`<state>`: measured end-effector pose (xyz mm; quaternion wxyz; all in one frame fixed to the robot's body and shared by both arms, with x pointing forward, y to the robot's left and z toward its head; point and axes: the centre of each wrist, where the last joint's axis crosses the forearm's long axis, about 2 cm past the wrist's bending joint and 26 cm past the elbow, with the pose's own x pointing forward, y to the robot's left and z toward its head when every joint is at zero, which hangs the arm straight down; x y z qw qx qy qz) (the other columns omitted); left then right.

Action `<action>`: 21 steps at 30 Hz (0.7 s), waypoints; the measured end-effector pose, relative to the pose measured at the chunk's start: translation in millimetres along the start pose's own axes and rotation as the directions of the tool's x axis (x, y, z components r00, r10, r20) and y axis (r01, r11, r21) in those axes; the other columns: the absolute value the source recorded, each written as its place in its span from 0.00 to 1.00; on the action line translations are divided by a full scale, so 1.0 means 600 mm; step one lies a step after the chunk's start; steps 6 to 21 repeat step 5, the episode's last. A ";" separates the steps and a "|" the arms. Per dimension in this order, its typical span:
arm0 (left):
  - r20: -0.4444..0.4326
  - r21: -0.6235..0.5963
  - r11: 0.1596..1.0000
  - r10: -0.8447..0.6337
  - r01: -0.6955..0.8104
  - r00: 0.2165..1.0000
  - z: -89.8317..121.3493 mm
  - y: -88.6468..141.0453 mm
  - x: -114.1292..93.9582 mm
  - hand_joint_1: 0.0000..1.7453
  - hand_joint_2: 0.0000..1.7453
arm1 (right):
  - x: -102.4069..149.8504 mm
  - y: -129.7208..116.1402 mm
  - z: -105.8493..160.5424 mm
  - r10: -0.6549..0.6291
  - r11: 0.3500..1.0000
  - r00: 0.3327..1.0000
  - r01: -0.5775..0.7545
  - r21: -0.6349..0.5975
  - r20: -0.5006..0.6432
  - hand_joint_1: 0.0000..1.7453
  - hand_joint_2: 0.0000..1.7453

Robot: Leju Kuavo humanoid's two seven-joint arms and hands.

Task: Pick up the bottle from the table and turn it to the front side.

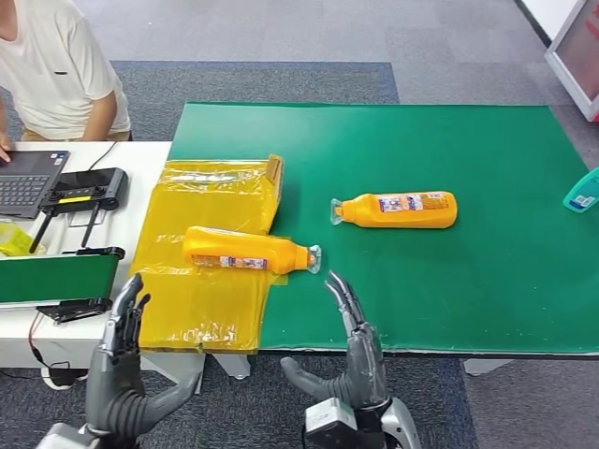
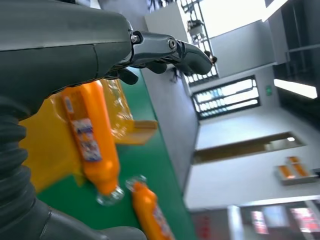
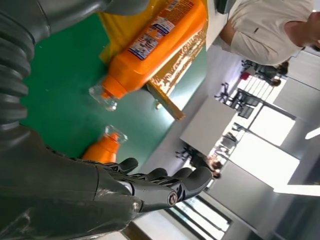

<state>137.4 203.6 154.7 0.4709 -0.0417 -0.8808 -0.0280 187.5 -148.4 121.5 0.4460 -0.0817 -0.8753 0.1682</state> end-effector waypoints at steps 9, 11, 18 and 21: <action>0.058 0.006 0.994 0.109 -0.110 0.992 0.006 0.002 0.021 0.00 1.00 | -0.016 -0.025 0.009 -0.236 0.971 0.961 0.238 -0.003 -0.142 0.00 1.00; 0.058 0.006 0.994 0.109 -0.110 0.992 0.006 0.002 0.021 0.00 1.00 | -0.016 -0.025 0.009 -0.236 0.971 0.961 0.238 -0.003 -0.142 0.00 1.00; 0.058 0.006 0.994 0.109 -0.110 0.992 0.006 0.002 0.021 0.00 1.00 | -0.016 -0.025 0.009 -0.236 0.971 0.961 0.238 -0.003 -0.142 0.00 1.00; 0.058 0.006 0.994 0.109 -0.110 0.992 0.006 0.002 0.021 0.00 1.00 | -0.016 -0.025 0.009 -0.236 0.971 0.961 0.238 -0.003 -0.142 0.00 1.00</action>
